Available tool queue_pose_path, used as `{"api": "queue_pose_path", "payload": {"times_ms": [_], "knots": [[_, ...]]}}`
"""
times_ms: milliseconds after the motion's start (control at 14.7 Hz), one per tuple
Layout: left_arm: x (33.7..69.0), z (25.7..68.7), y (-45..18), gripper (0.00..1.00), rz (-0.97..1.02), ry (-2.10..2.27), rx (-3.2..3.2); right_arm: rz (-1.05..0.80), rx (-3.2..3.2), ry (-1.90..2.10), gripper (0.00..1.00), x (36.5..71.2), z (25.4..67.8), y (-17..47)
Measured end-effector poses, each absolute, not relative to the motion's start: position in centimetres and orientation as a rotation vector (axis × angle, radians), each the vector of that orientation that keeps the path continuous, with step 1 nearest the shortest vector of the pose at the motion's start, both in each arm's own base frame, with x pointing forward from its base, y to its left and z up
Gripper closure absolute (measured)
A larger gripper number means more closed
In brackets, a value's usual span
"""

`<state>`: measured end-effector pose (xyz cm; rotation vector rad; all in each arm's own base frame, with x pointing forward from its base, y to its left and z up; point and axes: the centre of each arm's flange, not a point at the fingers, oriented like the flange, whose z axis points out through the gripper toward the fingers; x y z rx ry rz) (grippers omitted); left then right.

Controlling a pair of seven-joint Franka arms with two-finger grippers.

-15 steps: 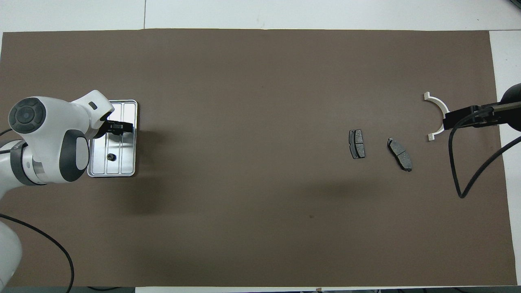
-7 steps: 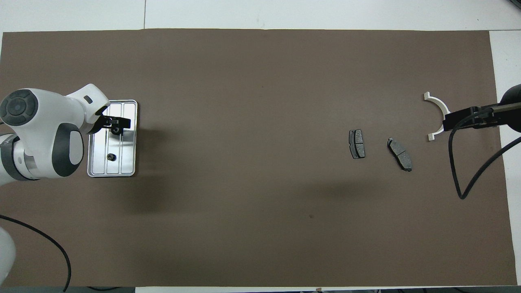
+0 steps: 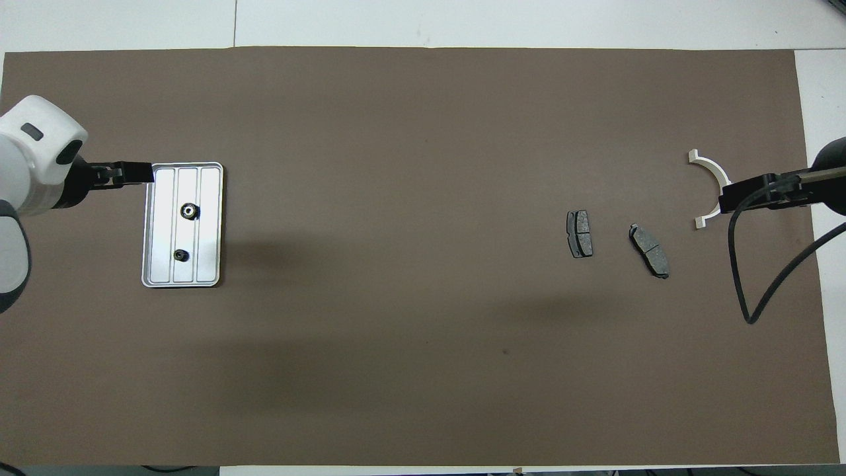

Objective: Pick bearing gear from pile to tray

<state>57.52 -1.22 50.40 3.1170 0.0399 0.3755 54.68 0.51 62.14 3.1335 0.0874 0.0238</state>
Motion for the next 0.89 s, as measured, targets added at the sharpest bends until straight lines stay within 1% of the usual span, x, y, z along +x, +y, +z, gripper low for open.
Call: {"api": "queue_pose_path", "payload": {"times_ms": [273,409,681,886], "knots": [[54.0,56.4,-1.2,0.0,0.296,0.038,3.125,0.024,3.134,0.087,0.0,54.7,62.1,0.5],[52.3,58.8,-1.4,0.0,0.27,0.031,3.127,0.024,3.134,0.087,0.0,54.7,62.1,0.5],[49.5,61.7,-2.1,0.0,0.189,0.01,3.137,0.024,3.134,0.087,0.0,54.7,62.1,0.5],[48.9,63.2,-2.2,0.0,0.169,0.005,3.139,0.024,3.134,0.087,0.0,54.7,62.1,0.5]]}}
